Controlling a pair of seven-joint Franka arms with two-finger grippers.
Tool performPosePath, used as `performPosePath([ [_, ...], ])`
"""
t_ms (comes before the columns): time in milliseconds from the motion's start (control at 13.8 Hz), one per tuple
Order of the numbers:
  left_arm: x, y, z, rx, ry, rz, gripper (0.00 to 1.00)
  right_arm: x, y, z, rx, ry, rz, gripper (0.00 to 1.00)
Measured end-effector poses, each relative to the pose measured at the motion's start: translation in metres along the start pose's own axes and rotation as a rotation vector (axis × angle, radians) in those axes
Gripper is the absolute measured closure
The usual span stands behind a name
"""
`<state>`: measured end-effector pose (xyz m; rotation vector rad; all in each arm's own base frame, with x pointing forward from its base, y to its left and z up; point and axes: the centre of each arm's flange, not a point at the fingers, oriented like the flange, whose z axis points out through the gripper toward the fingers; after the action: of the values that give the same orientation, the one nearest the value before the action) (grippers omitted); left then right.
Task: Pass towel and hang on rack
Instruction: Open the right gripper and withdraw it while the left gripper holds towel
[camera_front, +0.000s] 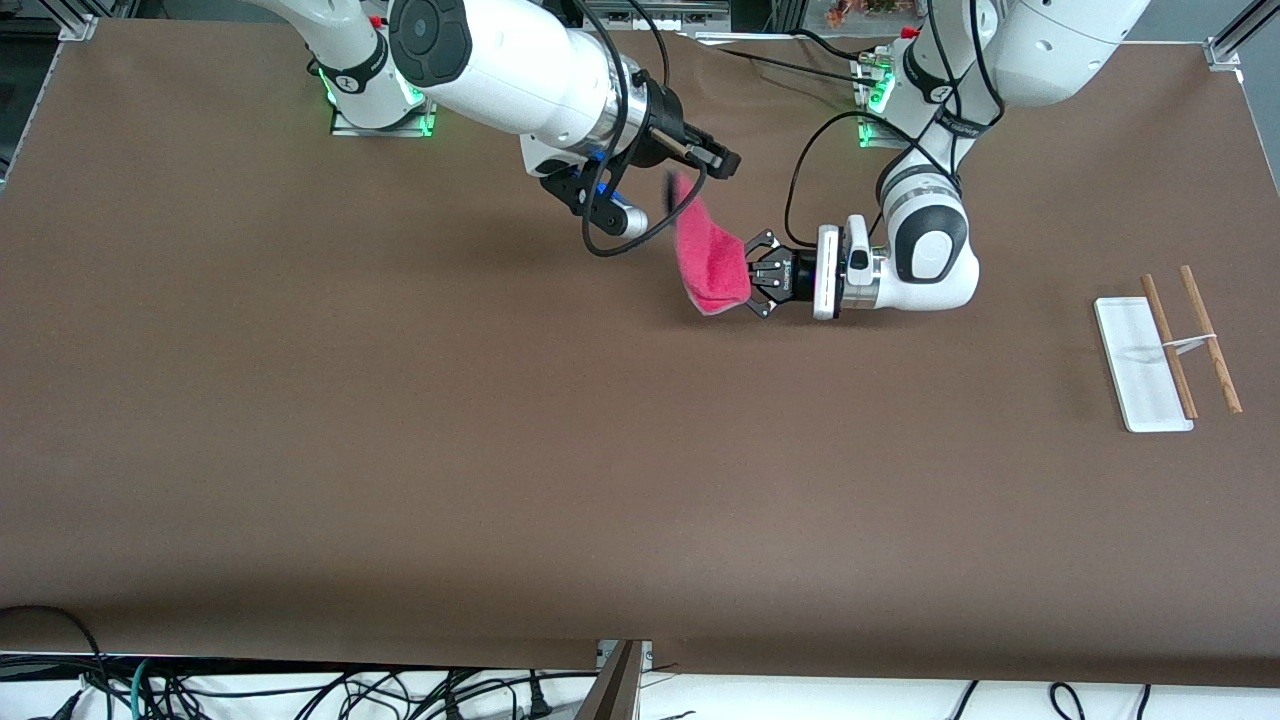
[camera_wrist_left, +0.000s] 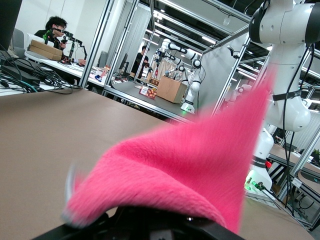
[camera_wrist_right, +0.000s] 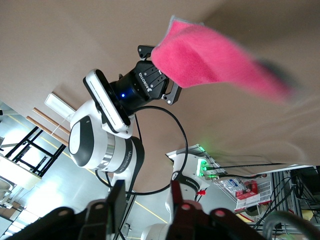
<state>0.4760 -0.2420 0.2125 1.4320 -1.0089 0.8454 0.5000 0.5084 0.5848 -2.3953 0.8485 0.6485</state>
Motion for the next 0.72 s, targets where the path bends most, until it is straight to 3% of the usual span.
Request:
performPosePath([
  [144,0.017,-0.001,-0.007,0.006,-0.007,-0.007,0.98,0.003,0.0,-0.003,0.004,0.004,0.004,0.31],
  [361,0.048,-0.003,-0.026,-0.008,-0.079,-0.031,0.98,0.023,0.0,-0.027,0.029,0.027,0.022,0.0],
  [506,0.057,-0.004,-0.034,-0.002,-0.092,-0.036,0.98,0.043,0.006,-0.061,0.034,0.06,-0.008,0.0],
  [722,0.08,-0.012,-0.052,-0.01,-0.184,-0.046,0.98,0.068,0.028,-0.094,-0.08,0.155,-0.161,0.0],
])
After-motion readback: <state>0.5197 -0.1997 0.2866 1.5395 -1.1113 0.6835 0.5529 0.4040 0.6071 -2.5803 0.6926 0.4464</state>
